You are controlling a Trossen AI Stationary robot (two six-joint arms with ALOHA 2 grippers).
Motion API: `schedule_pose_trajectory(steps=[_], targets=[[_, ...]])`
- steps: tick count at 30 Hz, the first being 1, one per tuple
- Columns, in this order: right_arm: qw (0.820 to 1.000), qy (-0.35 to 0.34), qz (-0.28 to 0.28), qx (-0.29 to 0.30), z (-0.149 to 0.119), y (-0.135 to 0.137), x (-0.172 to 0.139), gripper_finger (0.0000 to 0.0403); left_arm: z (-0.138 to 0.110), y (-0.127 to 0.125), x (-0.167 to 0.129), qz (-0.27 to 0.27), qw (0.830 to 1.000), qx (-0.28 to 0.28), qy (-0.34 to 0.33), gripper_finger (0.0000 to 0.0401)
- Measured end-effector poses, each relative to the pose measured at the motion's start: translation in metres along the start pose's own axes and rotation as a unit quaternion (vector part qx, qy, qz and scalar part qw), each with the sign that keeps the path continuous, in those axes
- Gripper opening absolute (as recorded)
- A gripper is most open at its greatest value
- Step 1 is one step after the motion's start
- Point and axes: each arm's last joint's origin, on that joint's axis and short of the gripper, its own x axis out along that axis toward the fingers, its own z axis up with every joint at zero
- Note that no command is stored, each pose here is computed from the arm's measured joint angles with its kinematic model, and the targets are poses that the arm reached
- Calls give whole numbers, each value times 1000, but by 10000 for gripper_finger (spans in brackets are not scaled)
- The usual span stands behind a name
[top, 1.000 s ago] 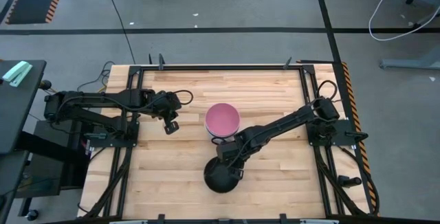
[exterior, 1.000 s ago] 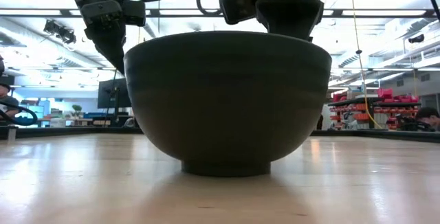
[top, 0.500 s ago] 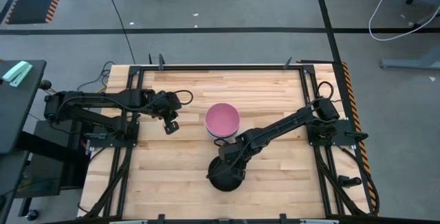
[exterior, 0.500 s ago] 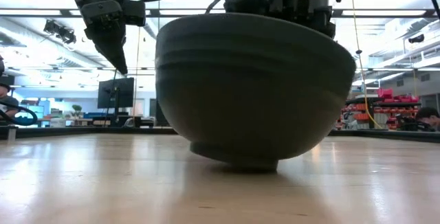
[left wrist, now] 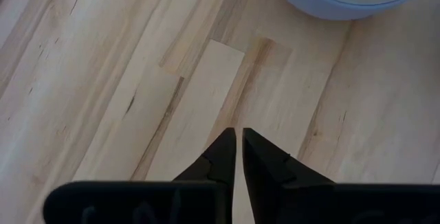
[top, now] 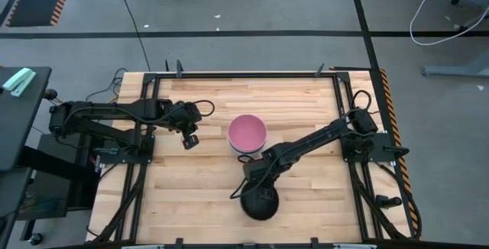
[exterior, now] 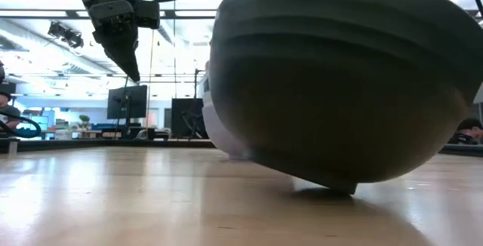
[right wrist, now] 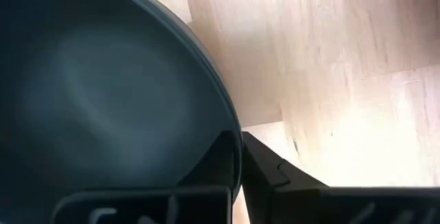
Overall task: Nest bowls inside each other
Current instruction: Stack the black bowl on top of the pink bowl
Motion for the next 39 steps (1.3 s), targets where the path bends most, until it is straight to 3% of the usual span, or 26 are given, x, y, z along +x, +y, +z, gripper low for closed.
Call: schedule_pose_trajectory(steps=[18,31,39], targets=[[996,-5,-58,-68,4,13,-37,6,0,0,0,0,1000,0,0,34],[987,-87,-99,-88,25,22,-125,6,0,0,0,0,1000,1,0,23],[982,-141,-117,-44,46,-11,-182,6,0,0,0,0,1000,2,0,35]])
